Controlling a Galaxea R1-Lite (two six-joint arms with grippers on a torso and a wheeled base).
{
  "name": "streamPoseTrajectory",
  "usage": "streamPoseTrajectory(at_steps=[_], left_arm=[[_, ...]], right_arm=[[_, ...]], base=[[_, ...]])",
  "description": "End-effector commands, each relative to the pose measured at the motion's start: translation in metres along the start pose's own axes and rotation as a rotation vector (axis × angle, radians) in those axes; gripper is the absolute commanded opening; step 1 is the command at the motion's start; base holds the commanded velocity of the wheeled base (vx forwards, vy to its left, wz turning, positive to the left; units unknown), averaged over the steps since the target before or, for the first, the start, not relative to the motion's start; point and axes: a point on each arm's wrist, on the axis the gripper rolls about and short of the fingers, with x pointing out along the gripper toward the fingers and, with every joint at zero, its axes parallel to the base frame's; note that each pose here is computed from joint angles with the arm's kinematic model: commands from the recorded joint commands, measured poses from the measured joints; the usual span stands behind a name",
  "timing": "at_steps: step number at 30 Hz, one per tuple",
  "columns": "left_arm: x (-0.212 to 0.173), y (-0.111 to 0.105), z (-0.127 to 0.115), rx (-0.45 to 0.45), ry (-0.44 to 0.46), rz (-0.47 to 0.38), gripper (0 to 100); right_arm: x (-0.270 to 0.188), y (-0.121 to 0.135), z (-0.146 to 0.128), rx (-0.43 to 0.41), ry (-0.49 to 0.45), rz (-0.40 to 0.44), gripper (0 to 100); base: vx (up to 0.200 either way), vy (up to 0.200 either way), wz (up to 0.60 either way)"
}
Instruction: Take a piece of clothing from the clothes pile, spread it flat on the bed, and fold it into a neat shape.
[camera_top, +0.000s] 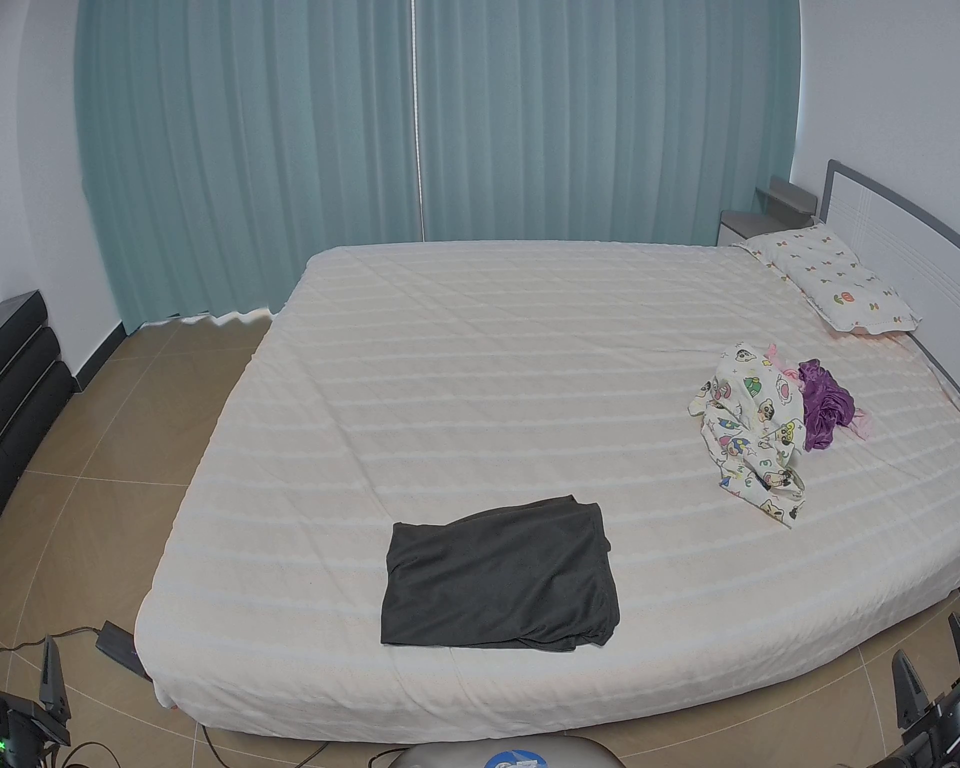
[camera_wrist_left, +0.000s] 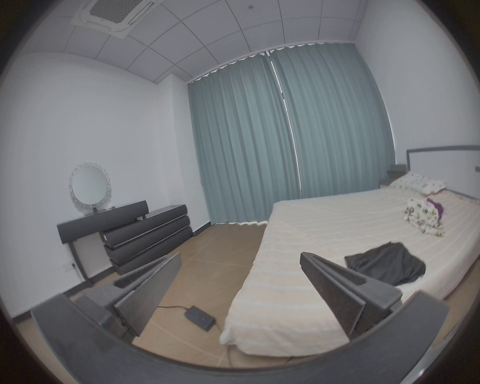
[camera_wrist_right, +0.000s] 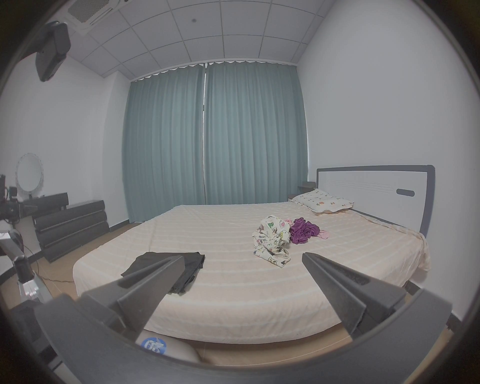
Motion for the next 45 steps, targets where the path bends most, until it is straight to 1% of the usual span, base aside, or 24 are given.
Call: streamPoseTrajectory(at_steps=[1, 3, 6, 8, 10, 11, 12, 14, 16, 18, 21, 25, 28, 29, 30, 31, 32, 33, 34, 35, 37, 38, 41, 45], left_arm=[[0.002, -0.004, -0.015, -0.091, -0.033, -0.069, 100], [0.002, -0.005, -0.015, -0.086, -0.033, -0.109, 100], [0.002, -0.007, -0.016, -0.082, -0.030, -0.206, 100], [0.002, -0.008, -0.016, -0.083, -0.028, -0.241, 100], [0.001, -0.009, -0.016, -0.088, -0.024, -0.319, 100], [0.001, -0.010, -0.017, -0.087, -0.021, -0.326, 100], [0.000, -0.012, -0.022, -0.061, 0.024, -0.411, 100], [0.000, -0.013, -0.021, -0.025, 0.012, -0.469, 100], [0.000, -0.013, -0.021, -0.005, 0.004, -0.472, 100], [0.000, -0.013, -0.021, -0.012, 0.009, -0.468, 100], [0.000, -0.012, -0.021, -0.017, 0.011, -0.422, 100], [0.000, -0.012, -0.021, -0.021, 0.011, -0.410, 100], [0.000, -0.011, -0.021, -0.020, 0.008, -0.408, 100], [0.000, -0.012, -0.021, -0.019, 0.009, -0.408, 100], [0.000, -0.012, -0.021, -0.019, 0.009, -0.408, 100], [0.001, -0.012, -0.021, -0.019, 0.011, -0.408, 100], [0.001, -0.012, -0.021, -0.021, 0.009, -0.408, 100], [0.000, -0.012, -0.021, -0.019, 0.009, -0.408, 100], [0.001, -0.012, -0.021, -0.021, 0.009, -0.408, 100], [0.001, -0.012, -0.021, -0.021, 0.009, -0.408, 100], [0.000, -0.012, -0.021, -0.021, 0.009, -0.408, 100], [0.001, -0.012, -0.021, -0.021, 0.011, -0.408, 100], [0.001, -0.012, -0.021, -0.024, 0.012, -0.407, 100], [0.000, -0.011, -0.021, -0.023, 0.008, -0.406, 100]], right_arm=[[-0.001, 0.000, 0.000, 0.068, -0.010, 0.002, 100], [0.000, 0.000, 0.000, 0.083, -0.012, -0.004, 100], [0.000, 0.000, 0.000, 0.082, -0.012, -0.007, 100], [-0.001, 0.000, 0.000, 0.076, -0.013, -0.007, 100], [-0.001, 0.000, 0.001, 0.045, -0.018, -0.002, 100], [-0.001, 0.000, 0.001, 0.040, -0.016, -0.002, 100], [-0.001, 0.000, 0.000, -0.029, -0.016, -0.003, 100], [0.000, 0.000, 0.000, -0.096, -0.028, 0.000, 100], [0.001, 0.000, -0.001, -0.116, -0.039, 0.002, 100], [0.001, 0.000, -0.001, -0.116, -0.037, -0.007, 100], [0.001, 0.000, -0.001, -0.117, -0.034, -0.021, 100], [0.001, 0.000, -0.001, -0.113, -0.031, -0.025, 100], [0.001, 0.000, 0.000, -0.158, -0.047, 0.009, 100], [0.001, 0.001, 0.000, -0.193, -0.056, 0.024, 100], [0.001, 0.001, 0.000, -0.193, -0.056, 0.024, 100], [-0.001, 0.002, 0.009, -0.235, -0.119, 0.050, 100], [-0.003, 0.002, 0.018, -0.236, -0.149, 0.061, 100], [-0.003, 0.002, 0.021, -0.235, -0.153, 0.067, 100], [-0.003, 0.002, 0.017, -0.212, -0.138, 0.069, 100], [0.002, 0.002, -0.001, -0.168, -0.056, 0.068, 100], [0.002, 0.001, -0.006, -0.066, -0.013, 0.054, 100], [0.002, 0.001, -0.005, -0.041, -0.006, 0.034, 100], [0.002, 0.000, -0.006, -0.041, -0.005, 0.006, 100], [0.002, 0.000, -0.007, -0.041, -0.004, 0.006, 100]], base=[[0.000, 0.000, 0.00], [0.000, 0.000, 0.00], [0.000, 0.000, 0.00], [0.000, 0.000, 0.00], [0.000, 0.000, 0.00], [0.000, 0.000, 0.00], [0.000, 0.000, 0.00], [0.000, 0.000, 0.00], [0.000, 0.000, 0.00], [0.000, 0.000, 0.00], [0.000, 0.000, 0.00], [0.000, 0.000, 0.00], [0.000, 0.000, 0.00], [0.000, 0.000, 0.00], [0.000, 0.000, 0.00], [0.000, 0.000, 0.00], [0.000, 0.000, 0.00], [0.000, 0.000, 0.00], [0.000, 0.000, 0.00], [0.000, 0.000, 0.00], [0.000, 0.000, 0.00], [0.000, 0.000, 0.00], [0.000, 0.000, 0.00], [0.000, 0.000, 0.00]])
